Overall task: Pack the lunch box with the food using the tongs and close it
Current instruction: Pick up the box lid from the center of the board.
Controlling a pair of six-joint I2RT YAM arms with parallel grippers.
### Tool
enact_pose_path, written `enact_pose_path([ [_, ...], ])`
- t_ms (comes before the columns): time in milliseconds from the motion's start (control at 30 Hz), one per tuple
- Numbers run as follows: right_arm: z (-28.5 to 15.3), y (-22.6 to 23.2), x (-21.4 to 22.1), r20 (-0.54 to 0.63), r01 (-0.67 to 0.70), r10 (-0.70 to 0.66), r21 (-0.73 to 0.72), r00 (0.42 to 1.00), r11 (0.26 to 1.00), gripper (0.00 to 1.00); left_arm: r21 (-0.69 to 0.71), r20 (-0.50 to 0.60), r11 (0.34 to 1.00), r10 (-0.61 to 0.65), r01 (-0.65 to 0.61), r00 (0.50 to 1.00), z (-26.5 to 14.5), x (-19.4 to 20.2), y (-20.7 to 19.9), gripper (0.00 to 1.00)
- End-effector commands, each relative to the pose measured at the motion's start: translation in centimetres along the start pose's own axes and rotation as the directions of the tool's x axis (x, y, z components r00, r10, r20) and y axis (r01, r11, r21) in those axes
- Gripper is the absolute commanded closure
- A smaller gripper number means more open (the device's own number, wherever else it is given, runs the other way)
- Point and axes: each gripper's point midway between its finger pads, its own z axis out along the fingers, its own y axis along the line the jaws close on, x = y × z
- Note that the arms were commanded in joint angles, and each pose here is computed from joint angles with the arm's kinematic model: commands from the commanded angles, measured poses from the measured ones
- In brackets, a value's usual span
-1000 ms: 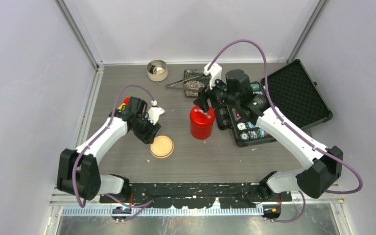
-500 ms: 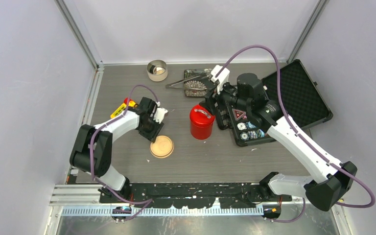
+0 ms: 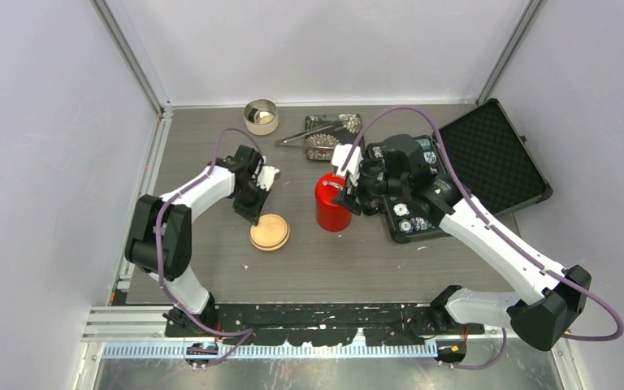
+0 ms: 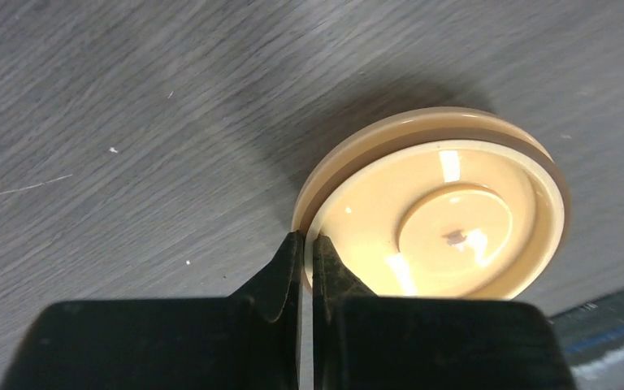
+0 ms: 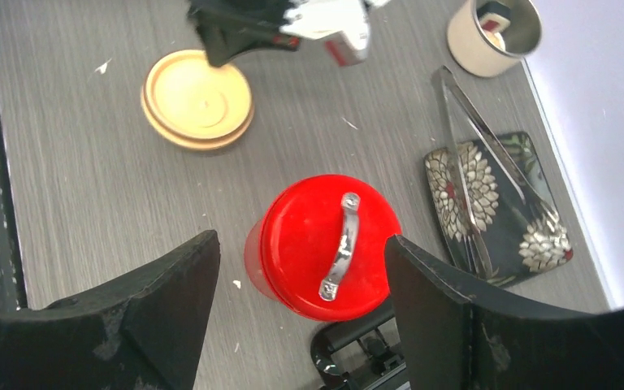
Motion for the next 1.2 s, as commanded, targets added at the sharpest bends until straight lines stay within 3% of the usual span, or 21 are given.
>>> enact_pose_path([
  [0, 0.3, 2.1, -0.3, 0.001, 0.219, -0.22, -0.092, 0.976, 0.971, 0.22, 0.167, -0.004, 0.985, -0.045, 0.045, 0.999, -3.8, -1.0, -2.7, 1.0],
  [200, 1.9, 4.6, -0.4, 0.059, 0.37, -0.366, -0.212, 0.929, 0.905, 0.23, 0.366, -0.027, 0.929, -0.048, 0.054, 0.998, -7.8, -1.1, -6.2, 1.0],
  [367, 3.3, 5.8, 0.1, 0.117, 0.444, -0.429, -0.28, 0.896, 0.851, 0.29, 0.563, -0.007, 0.825, -0.056, 0.05, 0.998, -11.6, -2.1, -9.6, 1.0],
  [700, 4.2, 6.9, -1.3, 0.243, 0.529, -0.472, -0.314, 0.848, 0.789, 0.34, 0.68, 0.009, 0.731, -0.074, 0.048, 0.997, -15.1, -2.7, -12.0, 1.0],
  [900, 5.0, 7.0, -2.2, 0.301, 0.556, -0.478, -0.28, 0.825, 0.783, 0.35, 0.728, -0.001, 0.683, -0.087, 0.06, 0.996, -16.0, -2.7, -13.0, 1.0],
  [1167, 5.6, 7.3, -2.7, 0.322, 0.537, -0.448, -0.282, 0.834, 0.795, 0.44, 0.772, -0.035, 0.629, -0.1, 0.09, 0.994, -16.3, -3.0, -13.9, 1.0],
])
